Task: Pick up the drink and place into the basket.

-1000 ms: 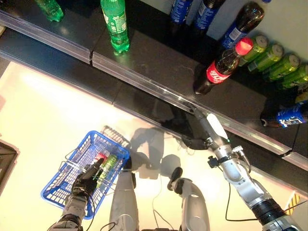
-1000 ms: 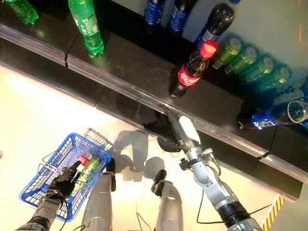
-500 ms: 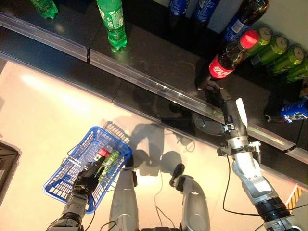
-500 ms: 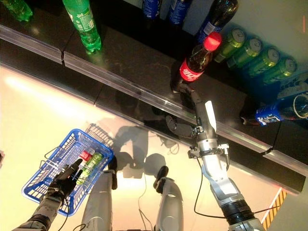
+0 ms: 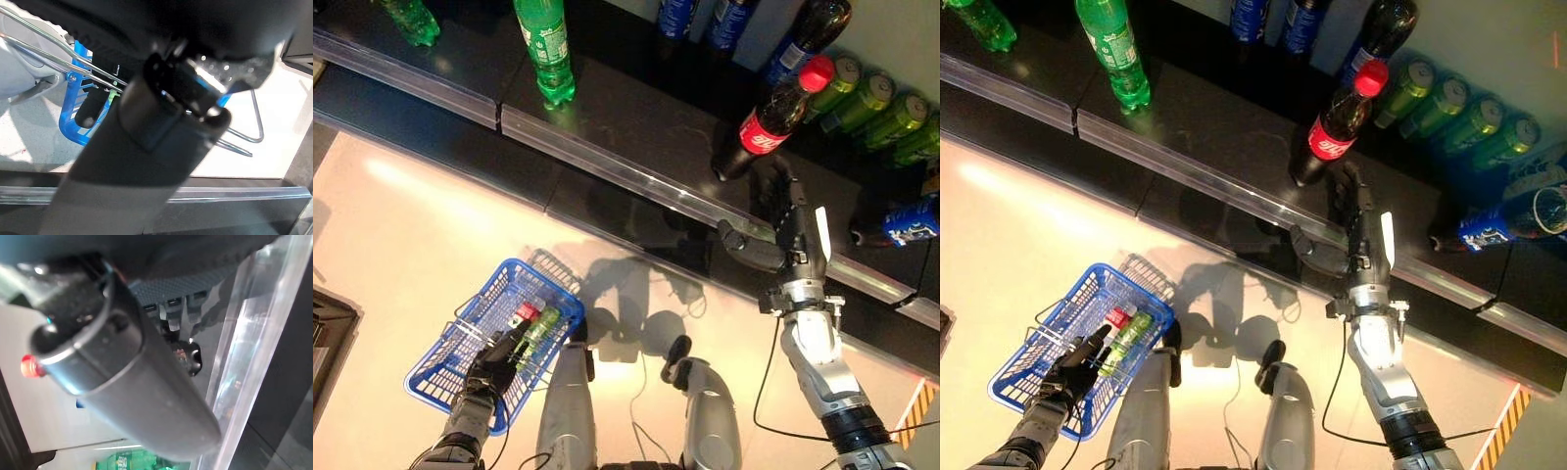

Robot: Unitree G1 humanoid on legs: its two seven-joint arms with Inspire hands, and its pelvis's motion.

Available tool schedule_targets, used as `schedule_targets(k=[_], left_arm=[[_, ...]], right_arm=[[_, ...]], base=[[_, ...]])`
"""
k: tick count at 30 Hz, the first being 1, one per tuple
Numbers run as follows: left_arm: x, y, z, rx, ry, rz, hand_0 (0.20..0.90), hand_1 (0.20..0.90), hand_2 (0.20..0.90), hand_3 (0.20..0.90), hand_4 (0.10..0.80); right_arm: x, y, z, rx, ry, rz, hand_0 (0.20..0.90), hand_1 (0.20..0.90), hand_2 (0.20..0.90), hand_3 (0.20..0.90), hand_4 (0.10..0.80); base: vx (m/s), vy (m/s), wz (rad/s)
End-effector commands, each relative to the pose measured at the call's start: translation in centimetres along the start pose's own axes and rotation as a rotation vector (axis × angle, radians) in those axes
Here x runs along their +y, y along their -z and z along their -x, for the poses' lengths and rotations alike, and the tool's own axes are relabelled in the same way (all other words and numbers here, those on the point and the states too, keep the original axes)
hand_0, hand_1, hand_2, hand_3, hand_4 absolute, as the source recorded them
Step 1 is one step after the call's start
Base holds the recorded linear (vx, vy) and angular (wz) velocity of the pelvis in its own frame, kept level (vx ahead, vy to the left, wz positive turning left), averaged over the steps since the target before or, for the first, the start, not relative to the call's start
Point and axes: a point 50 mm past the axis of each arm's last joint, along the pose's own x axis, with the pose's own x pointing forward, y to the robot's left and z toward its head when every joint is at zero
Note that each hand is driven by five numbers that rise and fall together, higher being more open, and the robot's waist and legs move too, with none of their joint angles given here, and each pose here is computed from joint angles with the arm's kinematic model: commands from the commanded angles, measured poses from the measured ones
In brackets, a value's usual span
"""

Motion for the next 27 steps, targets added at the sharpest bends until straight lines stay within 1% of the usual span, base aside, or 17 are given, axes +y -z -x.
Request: schedule_targets(k=[1, 7, 14, 18, 27], left_arm=[[-3.5, 3.4, -0.1, 0.079, 0.279, 0.045, 0.3, 0.3, 0.3, 0.2, 0.1], [-3.3, 3.5, -0.1, 0.086, 0.281, 0.039, 0.3, 0.3, 0.3, 0.2, 0.1], [-3.4, 3.5, -0.1, 0.096, 0.284, 0.029, 0.3, 0.3, 0.3, 0.2, 0.1], [-3.4, 3.6, -0.1, 0.108, 0.283, 0.017, 0.3, 0.3, 0.3, 0.2, 0.1], [-3.3, 3.6, 0.0, 0.143, 0.286, -0.021, 0.3, 0.3, 0.3, 0.2, 0.1]], right_arm=[[-1.9, -3.4, -0.7, -0.213, 0.082, -0.042, 0.9, 0.9, 0.9, 0.9, 0.8], [-2.3, -2.7, -0.7, -0.182, 0.114, -0.043, 0.9, 0.9, 0.9, 0.9, 0.8], [-2.6, -3.0, -0.9, -0.209, 0.117, -0.03, 0.9, 0.9, 0.9, 0.9, 0.8], [-2.8, -3.8, -1.6, -0.24, 0.13, -0.014, 0.9, 0.9, 0.9, 0.9, 0.8], [-3.9, -5.4, -4.3, -0.283, 0.209, -0.022, 0.9, 0.9, 0.9, 0.9, 0.8]], base=[[0.0, 0.0, 0.0], [0.0, 0.0, 0.0], [0.0, 0.0, 0.0], [0.0, 0.0, 0.0], [0.008, -0.006, 0.0]])
